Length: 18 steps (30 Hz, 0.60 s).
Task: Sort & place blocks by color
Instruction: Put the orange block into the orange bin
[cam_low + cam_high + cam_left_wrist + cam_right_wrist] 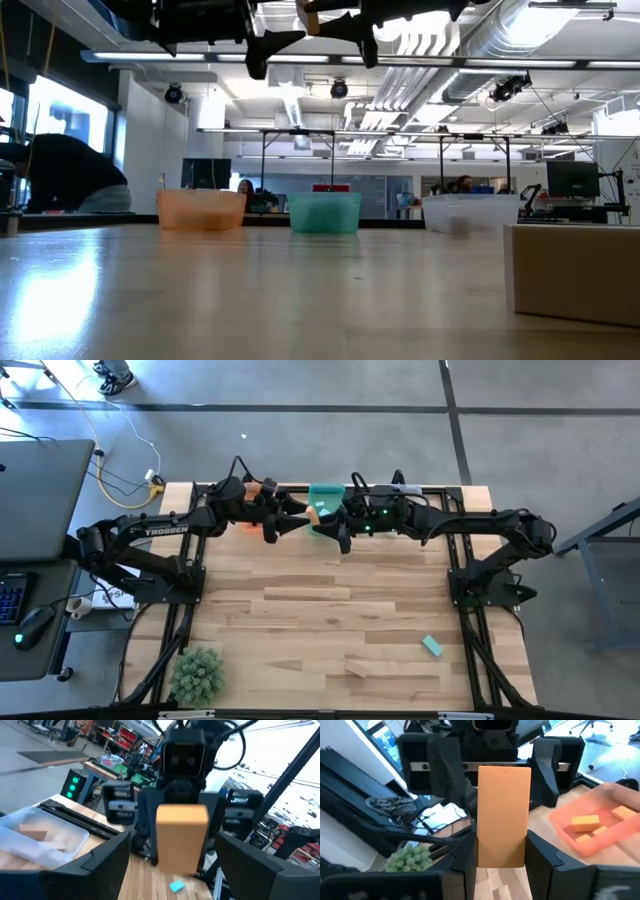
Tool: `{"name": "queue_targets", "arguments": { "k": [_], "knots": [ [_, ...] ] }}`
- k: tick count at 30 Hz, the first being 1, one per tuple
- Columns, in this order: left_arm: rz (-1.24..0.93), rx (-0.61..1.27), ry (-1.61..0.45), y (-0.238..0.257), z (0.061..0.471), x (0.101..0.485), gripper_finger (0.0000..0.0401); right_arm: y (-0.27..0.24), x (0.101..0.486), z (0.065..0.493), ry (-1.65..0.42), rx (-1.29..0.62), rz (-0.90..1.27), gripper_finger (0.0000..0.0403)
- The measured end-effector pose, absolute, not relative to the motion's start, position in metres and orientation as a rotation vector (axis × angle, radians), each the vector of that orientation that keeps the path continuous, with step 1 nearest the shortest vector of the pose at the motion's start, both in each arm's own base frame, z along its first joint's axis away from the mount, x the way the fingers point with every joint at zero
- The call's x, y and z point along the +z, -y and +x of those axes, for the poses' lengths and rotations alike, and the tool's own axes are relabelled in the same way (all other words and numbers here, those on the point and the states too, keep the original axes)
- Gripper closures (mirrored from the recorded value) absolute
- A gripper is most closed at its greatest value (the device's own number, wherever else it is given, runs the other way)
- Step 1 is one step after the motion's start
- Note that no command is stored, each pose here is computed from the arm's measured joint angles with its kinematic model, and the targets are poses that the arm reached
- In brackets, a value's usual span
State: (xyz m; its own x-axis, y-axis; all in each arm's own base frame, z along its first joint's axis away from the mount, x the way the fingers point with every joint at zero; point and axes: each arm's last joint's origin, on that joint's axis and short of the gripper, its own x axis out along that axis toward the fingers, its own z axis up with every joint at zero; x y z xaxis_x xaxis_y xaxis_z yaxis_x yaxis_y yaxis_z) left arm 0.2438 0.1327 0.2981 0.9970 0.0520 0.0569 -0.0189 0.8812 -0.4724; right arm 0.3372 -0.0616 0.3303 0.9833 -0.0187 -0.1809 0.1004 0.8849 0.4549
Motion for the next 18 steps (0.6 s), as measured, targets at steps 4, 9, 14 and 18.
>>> {"name": "queue_targets", "arguments": {
  "k": [4, 9, 14, 18],
  "knots": [
    [-0.51, 0.036, 0.077, -0.1327, 0.2438, 0.299, 0.0126, 0.0623, 0.3302, 0.3407, -0.146, -0.058, 0.484, 0.0302],
    [-0.512, 0.04, 0.079, -0.1329, 0.2438, 0.299, 0.0127, 0.0625, 0.3301, 0.3427, -0.129, -0.054, 0.492, 0.0302],
    [-0.525, 0.04, 0.1, -0.133, 0.2436, 0.3011, 0.0146, 0.0625, 0.3306, 0.3427, -0.124, -0.054, 0.496, 0.0302],
    [-0.524, 0.061, 0.11, -0.1336, 0.2435, 0.3015, 0.0177, 0.0626, 0.3307, 0.3427, -0.123, -0.053, 0.496, 0.0302]
  ]
}}
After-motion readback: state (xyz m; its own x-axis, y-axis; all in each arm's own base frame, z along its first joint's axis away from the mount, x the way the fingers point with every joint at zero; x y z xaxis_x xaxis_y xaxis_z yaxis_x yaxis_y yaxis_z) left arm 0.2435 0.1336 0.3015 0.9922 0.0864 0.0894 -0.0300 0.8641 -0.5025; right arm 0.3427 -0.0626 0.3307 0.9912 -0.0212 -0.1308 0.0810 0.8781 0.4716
